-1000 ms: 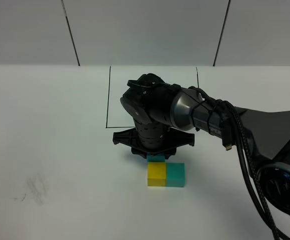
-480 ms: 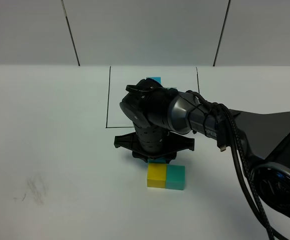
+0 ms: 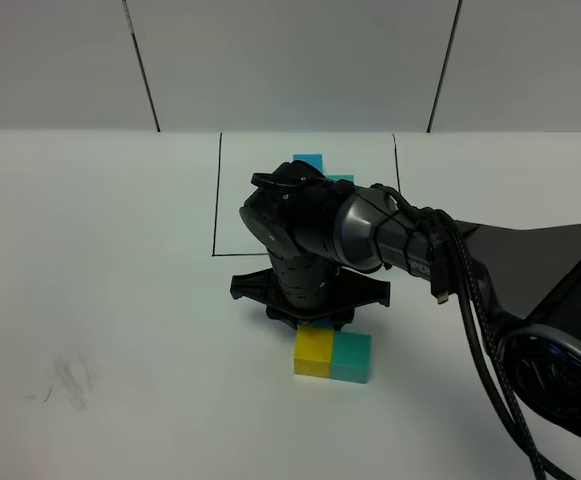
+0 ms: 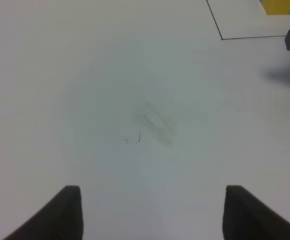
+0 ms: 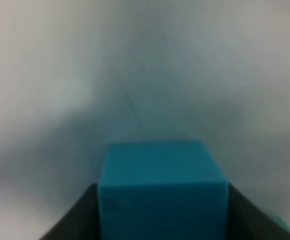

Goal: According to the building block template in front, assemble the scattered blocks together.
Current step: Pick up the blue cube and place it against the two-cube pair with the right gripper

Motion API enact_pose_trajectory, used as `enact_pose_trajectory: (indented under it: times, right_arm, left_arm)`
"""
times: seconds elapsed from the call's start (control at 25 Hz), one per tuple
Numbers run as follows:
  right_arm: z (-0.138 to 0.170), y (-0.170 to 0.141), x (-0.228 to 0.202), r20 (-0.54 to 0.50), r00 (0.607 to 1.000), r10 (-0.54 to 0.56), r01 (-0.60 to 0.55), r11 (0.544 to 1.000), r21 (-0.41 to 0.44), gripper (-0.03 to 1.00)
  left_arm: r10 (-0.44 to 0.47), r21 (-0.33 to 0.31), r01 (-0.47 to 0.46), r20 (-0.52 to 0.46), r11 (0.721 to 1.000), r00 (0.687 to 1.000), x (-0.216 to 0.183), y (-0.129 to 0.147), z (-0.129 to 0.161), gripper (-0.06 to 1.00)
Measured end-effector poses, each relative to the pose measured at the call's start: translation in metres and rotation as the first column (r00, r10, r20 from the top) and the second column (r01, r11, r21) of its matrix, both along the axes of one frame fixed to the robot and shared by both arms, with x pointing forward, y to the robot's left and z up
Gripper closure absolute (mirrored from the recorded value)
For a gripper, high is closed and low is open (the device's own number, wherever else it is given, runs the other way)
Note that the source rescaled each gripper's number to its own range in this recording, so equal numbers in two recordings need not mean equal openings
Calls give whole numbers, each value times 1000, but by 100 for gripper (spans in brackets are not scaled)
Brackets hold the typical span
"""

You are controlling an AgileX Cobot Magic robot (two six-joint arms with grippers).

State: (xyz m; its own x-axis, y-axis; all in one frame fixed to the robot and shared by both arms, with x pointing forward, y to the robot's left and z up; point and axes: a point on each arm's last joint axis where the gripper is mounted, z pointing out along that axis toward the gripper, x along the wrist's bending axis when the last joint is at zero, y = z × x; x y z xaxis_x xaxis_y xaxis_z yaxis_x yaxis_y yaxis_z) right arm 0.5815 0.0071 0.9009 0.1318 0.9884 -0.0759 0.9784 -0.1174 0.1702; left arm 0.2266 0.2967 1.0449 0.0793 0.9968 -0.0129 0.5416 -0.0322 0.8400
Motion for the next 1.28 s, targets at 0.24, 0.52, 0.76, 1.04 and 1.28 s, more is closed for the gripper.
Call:
enact_pose_trajectory:
  times: [0.24,0.52,0.76,1.04,1.28]
  right_arm:
    - [0,0,0,-2,1000,-1,1,1000,0,95]
    - [0,0,0,-1,1000,0,0,1000,1,95]
    - [0,0,0,-2,1000,13,-13,1000,-2,95]
    - [0,0,0,-2,1000,29,-29,1000,-5,95]
    - [0,0,0,-2,999,37,-37,999,-6,96]
  left_arm:
    - [0,0,0,0,1000,1000,0,0,0,57]
    - [0,0,0,0,1000,1000,0,0,0,57]
    - [0,0,0,0,1000,1000,0,0,0,57]
    - [0,0,0,0,1000,1000,0,0,0,57]
    - [0,0,0,0,1000,1000,0,0,0,57]
